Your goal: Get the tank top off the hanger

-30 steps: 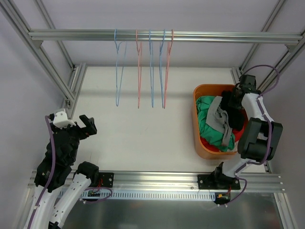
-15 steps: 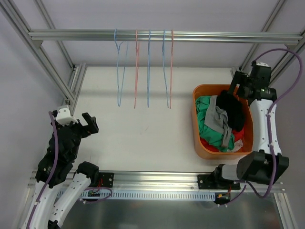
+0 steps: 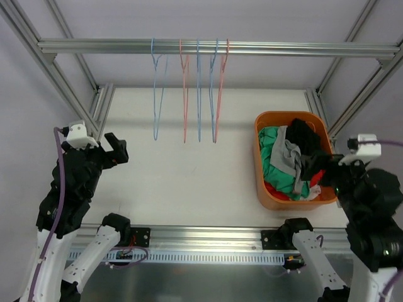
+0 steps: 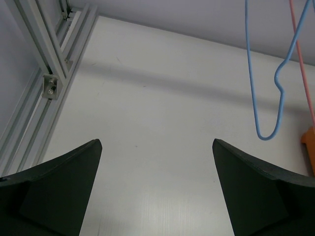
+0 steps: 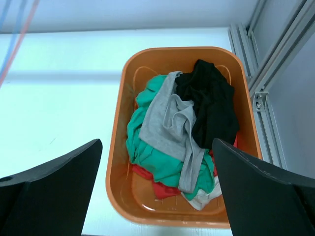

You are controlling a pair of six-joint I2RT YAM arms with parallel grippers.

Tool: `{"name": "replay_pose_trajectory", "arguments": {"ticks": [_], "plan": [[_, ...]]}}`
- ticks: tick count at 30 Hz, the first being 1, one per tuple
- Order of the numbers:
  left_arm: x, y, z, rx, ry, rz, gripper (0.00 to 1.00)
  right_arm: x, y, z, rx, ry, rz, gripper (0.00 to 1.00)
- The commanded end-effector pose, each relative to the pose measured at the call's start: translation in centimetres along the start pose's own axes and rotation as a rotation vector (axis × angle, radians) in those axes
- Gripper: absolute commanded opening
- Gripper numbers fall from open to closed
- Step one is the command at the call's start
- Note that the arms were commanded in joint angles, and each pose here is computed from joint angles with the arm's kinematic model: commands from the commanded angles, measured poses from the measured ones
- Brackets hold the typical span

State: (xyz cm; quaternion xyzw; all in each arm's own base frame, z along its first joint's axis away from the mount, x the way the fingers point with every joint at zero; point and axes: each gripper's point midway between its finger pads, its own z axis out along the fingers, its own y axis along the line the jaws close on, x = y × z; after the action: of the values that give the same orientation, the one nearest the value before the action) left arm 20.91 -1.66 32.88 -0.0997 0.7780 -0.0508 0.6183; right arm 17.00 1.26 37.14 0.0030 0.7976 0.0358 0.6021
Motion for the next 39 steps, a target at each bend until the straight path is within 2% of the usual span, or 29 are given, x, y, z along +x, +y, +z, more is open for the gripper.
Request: {"name": "replay_pose_trajectory", "arguments": {"ticks": [1,4,8,14,20,39], "plan": [[-0.9,0.4,-2.2,0.039,-0.056,0.048,0.99,3.6,-0.7,-4.1,-0.005,0.055,-0.056,1.0],[-0.7,1.7,-3.6,0.02,-0.099,0.066,0.99,5.4,-2.6,-6.9,0.049,0.061,-0.074,0.99],[0.9,2.2,-4.7,0.048,-0.121,0.07,0.99,6.8,-4.1,-7.9,0.086,0.056,-0.084,0.99],[4.0,3.4,-3.9,0.009,-0.094,0.068,0.99,9.2,-3.9,-5.8,0.087,0.12,-0.098,0.99],[6.0,4.0,-2.1,-0.054,-0.053,0.013,0.99,9.2,-3.4,-3.9,0.088,0.138,-0.088,0.99],[7.7,3.4,-0.3,-0.046,0.02,0.049,0.99,10.8,-3.4,-2.2,0.096,0.16,-0.122,0.99]]}}
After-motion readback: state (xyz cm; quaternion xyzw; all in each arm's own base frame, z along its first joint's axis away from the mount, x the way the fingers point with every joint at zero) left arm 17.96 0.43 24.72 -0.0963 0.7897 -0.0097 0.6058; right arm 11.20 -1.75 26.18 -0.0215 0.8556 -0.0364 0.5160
